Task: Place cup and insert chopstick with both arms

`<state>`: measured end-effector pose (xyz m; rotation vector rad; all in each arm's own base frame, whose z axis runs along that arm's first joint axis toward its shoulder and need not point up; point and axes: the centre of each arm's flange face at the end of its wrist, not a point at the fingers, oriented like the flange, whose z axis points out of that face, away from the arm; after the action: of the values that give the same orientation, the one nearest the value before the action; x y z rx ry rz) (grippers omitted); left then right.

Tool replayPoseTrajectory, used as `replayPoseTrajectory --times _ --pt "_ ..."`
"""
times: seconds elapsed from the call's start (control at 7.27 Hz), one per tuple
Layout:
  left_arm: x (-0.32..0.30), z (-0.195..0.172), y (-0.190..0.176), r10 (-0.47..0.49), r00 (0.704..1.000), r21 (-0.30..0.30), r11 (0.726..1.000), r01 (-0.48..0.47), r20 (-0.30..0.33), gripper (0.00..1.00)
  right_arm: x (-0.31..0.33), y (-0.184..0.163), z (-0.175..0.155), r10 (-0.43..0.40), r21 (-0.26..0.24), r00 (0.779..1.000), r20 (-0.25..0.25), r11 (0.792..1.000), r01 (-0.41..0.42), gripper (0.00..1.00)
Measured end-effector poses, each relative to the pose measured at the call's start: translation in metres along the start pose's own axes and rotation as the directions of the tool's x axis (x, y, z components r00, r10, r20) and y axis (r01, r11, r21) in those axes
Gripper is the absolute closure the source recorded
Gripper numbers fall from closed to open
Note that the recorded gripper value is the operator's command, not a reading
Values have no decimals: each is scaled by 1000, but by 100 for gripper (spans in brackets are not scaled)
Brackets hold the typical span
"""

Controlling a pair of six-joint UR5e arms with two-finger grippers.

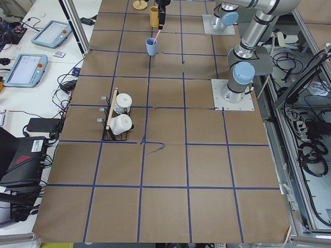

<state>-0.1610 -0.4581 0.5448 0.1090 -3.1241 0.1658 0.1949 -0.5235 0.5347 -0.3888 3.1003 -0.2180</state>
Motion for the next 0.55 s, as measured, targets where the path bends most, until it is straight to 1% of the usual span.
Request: replayPoseTrajectory --times 0.14,0.55 --pt "0 0 0 0 1000 -2 1000 0 0 0 5 16 -14 12 11 1000 -3 1000 -12 1" --pt "0 -1 2 0 1000 -5 1000 0 1 0 10 36 -13 42 -1 999 5 999 -42 0"
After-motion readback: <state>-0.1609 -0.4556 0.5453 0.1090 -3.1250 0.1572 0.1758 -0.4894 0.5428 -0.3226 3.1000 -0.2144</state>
